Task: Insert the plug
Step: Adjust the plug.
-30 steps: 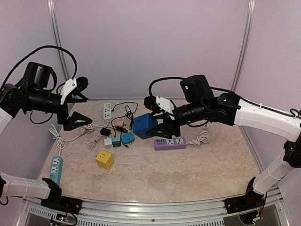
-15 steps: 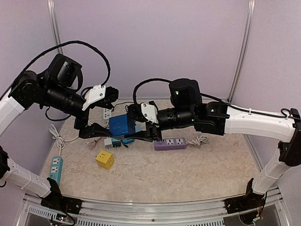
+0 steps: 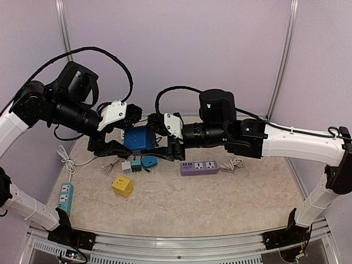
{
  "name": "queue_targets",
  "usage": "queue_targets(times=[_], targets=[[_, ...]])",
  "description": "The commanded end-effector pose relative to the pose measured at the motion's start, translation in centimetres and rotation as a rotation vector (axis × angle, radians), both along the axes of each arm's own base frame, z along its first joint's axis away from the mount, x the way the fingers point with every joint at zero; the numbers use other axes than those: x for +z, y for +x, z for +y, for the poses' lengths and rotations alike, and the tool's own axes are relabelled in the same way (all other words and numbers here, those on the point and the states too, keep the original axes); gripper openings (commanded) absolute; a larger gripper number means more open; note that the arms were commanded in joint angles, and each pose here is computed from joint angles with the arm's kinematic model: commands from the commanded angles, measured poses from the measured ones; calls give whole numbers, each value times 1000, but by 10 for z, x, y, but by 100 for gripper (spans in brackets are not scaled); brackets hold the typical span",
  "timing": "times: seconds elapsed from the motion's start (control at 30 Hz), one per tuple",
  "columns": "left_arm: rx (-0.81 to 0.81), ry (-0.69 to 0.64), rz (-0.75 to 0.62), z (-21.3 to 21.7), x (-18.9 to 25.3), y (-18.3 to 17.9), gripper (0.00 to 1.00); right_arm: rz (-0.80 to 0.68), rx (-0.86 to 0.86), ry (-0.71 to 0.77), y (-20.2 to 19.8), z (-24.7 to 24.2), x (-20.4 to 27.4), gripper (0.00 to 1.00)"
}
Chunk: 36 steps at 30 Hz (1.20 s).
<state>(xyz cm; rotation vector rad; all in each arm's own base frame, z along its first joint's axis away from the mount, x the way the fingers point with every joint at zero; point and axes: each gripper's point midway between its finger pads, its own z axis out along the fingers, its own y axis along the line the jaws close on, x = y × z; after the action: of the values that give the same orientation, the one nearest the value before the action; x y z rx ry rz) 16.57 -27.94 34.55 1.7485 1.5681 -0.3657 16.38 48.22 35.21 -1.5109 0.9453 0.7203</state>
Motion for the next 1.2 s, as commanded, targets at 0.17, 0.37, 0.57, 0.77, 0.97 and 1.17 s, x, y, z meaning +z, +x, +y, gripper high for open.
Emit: queue_targets(times=[0.17,0.37,0.57,0.77,0.97,1.17], targets=[[-39,36,-21,-5,-4,-4,58,-9,46,100,-7,11,35,0],[-36,43,-26,-4,-6,-3,0,14,38,106,-5,12,36,0],[17,37,-68,-1,0,7,0,81,-27,127,6,12,38,24],[164,28,-169,12,14,35,0,383,-237,171,46,-4,41,100],[219,41,-221,20,17,47,0,1018,-221,266,66,-17,41,100],[230,47,-231,19,16,52,0,1344,20,249,45,15,37,100]])
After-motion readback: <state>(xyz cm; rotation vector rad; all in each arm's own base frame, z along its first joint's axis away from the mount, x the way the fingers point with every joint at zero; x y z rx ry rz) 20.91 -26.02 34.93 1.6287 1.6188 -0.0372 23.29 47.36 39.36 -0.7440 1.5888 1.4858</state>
